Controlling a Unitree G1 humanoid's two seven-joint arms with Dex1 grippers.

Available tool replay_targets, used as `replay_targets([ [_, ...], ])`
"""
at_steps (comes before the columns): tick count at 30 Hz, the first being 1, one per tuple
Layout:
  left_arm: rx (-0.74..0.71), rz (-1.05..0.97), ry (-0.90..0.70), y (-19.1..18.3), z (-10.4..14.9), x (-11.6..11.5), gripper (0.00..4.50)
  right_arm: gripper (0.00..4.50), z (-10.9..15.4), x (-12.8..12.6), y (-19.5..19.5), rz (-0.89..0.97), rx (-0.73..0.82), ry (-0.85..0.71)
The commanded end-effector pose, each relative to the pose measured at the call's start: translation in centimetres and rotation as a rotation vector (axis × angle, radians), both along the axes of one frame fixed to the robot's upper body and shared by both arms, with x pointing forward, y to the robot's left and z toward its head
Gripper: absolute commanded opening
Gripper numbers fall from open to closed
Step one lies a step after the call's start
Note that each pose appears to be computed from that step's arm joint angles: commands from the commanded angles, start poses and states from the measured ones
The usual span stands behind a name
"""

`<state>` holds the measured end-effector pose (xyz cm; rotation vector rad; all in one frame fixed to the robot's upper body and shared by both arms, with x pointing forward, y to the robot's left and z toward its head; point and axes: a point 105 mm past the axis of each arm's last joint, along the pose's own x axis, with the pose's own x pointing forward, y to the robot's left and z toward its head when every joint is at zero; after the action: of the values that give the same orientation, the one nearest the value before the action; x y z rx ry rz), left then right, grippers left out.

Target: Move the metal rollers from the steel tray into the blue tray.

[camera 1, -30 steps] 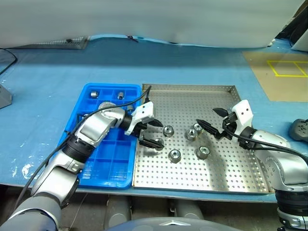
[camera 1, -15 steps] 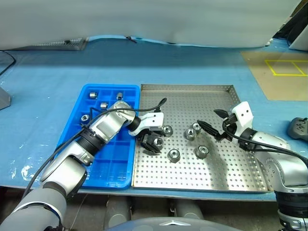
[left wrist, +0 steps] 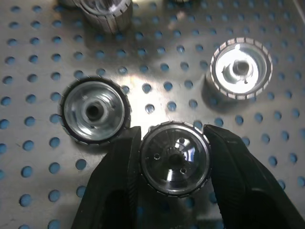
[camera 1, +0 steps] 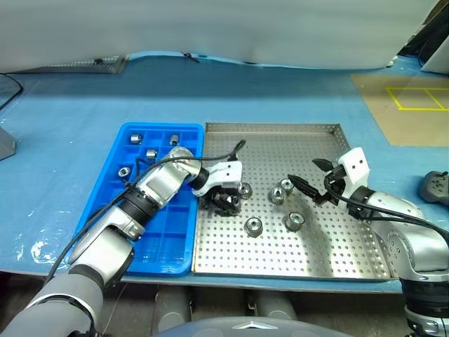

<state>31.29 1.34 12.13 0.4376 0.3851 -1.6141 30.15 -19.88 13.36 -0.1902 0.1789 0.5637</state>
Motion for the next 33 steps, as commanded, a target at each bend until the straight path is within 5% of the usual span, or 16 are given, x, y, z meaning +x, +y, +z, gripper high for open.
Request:
replay_targets([
  [1, -0.225, 0.080, 0.074, 1.4, 5.4, -0.2, 1.70, 4.50, 1.4, 0.3, 0.4, 0.029, 0.016, -0.047],
  [6, -0.344, 0.290, 0.080, 4.8, 7.5, 0.4, 1.70, 4.50, 1.2, 1.1, 1.2, 0.074, 0.017, -0.039],
  [10, -0.412, 0.737, -0.167, 9.2, 8.1, 5.1, 1.70, 4.50, 1.1, 2.0, 2.2, 0.125, 0.018, -0.033],
  [13, -0.449, 1.019, -0.352, 12.4, 8.1, 6.3, 1.70, 4.50, 0.9, 2.6, 3.0, 0.166, 0.013, -0.026],
  [23, -0.435, 1.777, -0.428, 20.0, 4.0, 0.1, 1.70, 4.50, 0.2, 4.2, 4.9, 0.284, -0.003, -0.004],
  [33, -0.293, 1.791, -0.373, 20.0, 1.2, -4.8, 1.70, 4.50, -0.1, 5.9, 6.9, 0.368, -0.003, -0.008],
])
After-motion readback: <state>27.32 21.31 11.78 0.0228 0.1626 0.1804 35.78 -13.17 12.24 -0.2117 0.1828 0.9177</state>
